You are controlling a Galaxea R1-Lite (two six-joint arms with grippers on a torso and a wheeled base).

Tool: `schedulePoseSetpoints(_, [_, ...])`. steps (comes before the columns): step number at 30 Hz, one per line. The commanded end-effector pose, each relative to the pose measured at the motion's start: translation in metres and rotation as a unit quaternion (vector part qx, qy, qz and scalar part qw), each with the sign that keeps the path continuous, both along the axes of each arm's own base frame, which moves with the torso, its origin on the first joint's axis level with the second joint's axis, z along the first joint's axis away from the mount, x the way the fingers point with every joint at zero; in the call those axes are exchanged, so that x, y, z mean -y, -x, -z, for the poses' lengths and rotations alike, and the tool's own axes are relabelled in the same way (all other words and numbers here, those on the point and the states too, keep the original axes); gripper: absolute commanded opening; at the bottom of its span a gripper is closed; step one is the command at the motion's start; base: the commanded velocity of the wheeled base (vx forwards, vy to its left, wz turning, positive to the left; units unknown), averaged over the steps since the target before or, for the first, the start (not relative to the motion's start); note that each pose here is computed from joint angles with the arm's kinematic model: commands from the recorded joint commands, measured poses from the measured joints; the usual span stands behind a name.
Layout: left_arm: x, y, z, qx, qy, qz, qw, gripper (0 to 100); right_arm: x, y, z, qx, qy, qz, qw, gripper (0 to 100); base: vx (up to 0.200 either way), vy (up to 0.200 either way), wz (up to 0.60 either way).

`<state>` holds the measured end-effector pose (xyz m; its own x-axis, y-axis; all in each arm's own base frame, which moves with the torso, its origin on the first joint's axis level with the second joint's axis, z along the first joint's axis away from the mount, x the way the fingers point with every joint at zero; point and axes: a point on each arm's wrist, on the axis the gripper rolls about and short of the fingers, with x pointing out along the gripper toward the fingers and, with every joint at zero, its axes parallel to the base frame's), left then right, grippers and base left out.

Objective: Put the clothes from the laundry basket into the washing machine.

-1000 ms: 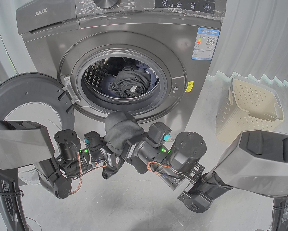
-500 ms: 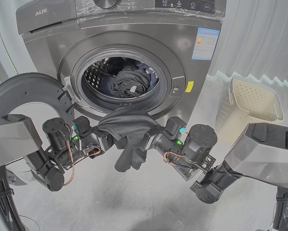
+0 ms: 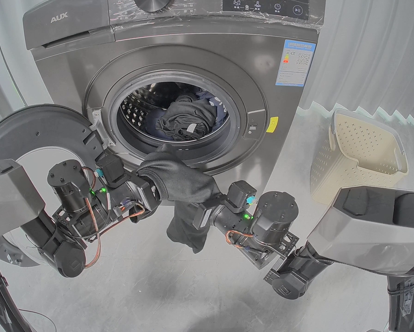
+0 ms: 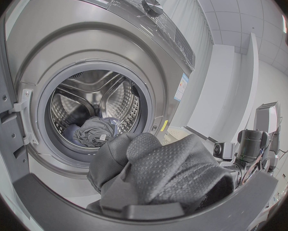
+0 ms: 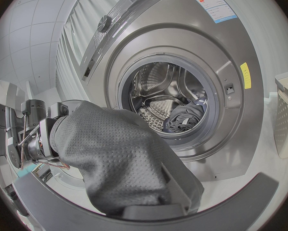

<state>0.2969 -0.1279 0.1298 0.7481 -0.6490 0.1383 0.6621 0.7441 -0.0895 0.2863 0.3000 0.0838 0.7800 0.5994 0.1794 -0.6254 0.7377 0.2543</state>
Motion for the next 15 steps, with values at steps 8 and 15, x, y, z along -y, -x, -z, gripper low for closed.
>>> schedulePoseSetpoints(8, [-0.003, -0.002, -0.014, 0.020, 0.017, -0.008, 0.9996, 0, 0.004, 0.022, 0.015, -0.028, 0.040, -0.023, 0.9985, 100, 0.000, 0.000, 0.00])
schedulePoseSetpoints(15, [-0.008, 0.016, -0.043, 0.025, 0.076, -0.003, 0.9968, 0, 0.032, 0.079, 0.030, -0.078, 0.121, -0.078, 0.9865, 100, 0.000, 0.000, 0.00])
